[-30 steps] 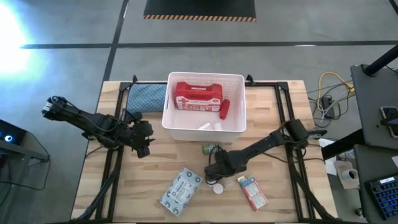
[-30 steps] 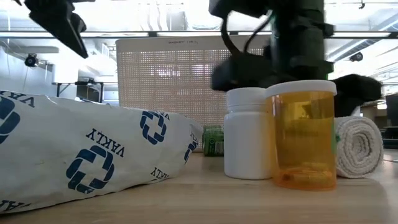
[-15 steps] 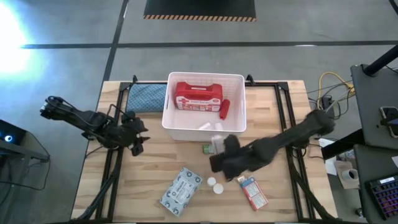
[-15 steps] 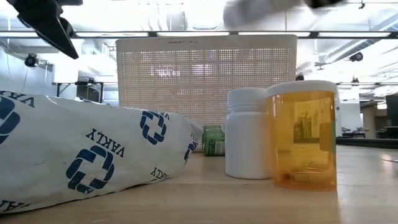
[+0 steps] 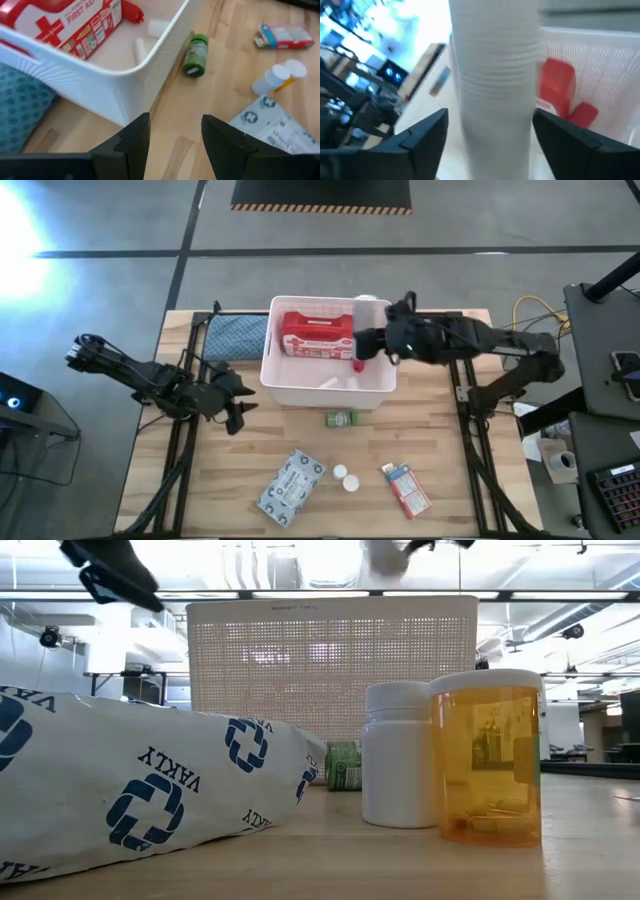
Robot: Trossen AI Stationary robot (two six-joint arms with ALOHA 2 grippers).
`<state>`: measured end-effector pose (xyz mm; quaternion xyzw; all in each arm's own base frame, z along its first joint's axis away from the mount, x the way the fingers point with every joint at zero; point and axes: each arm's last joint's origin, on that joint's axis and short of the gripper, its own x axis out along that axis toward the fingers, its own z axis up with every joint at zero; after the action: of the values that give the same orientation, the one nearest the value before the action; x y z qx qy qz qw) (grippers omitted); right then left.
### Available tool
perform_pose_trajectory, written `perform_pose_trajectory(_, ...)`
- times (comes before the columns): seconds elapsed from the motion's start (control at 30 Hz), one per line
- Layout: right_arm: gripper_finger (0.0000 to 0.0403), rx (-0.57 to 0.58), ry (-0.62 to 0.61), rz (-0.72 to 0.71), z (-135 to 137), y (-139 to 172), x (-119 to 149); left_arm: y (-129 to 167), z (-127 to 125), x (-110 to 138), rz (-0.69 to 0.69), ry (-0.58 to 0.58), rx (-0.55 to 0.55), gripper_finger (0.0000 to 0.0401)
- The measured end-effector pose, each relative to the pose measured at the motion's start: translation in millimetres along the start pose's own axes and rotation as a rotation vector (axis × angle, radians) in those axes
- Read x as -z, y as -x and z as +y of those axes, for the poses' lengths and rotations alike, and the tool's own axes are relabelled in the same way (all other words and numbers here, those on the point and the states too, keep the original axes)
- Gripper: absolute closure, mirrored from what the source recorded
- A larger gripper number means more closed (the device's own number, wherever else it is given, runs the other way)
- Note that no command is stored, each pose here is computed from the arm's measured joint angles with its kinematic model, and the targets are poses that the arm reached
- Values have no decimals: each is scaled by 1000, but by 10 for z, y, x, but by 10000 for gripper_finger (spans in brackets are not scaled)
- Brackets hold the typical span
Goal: Pick & place medical supplies in basket/bin
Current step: Put the white bandage into the bin, then put the green medicine bottle into the bin
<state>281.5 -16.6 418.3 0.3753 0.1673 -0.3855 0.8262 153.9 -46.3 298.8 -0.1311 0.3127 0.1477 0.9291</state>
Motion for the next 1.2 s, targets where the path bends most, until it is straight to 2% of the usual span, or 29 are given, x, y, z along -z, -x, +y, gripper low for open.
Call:
perform_pose_trajectory(0.17,81,3,-10,93,-89,-190,-111,-147,-97,-11,17,-6,-5,242)
perform_pose_trajectory(0.3,71,7,47,137,-90,-155,-47,-273,-177,-1,47,-35,1,242)
perform_pose_trajectory(0.5,74,44,239,264,-81,41,249,-649,-408,27,62,-277,5,242)
perform_pose_trajectory(0.6,74,97,292,353,-117,219,453,-907,-559,60,53,-367,-9,242)
perform_pose_trajectory(0.67,74,141,337,407,-161,361,579,-1056,-689,41,29,-383,-19,240)
perform_pose_trajectory(0.8,74,239,441,468,-263,633,805,-1335,-879,15,39,-394,-128,221)
perform_pose_trajectory(0.9,74,181,477,462,-269,800,944,-1563,-1027,-52,55,-371,-144,196)
perform_pose_trajectory(1.03,74,129,533,451,-285,984,1076,-1816,-1265,-160,89,-396,-167,168)
perform_pose_trajectory(1.2,74,65,643,463,-325,1153,1241,-2107,-1506,-246,165,-411,-223,153)
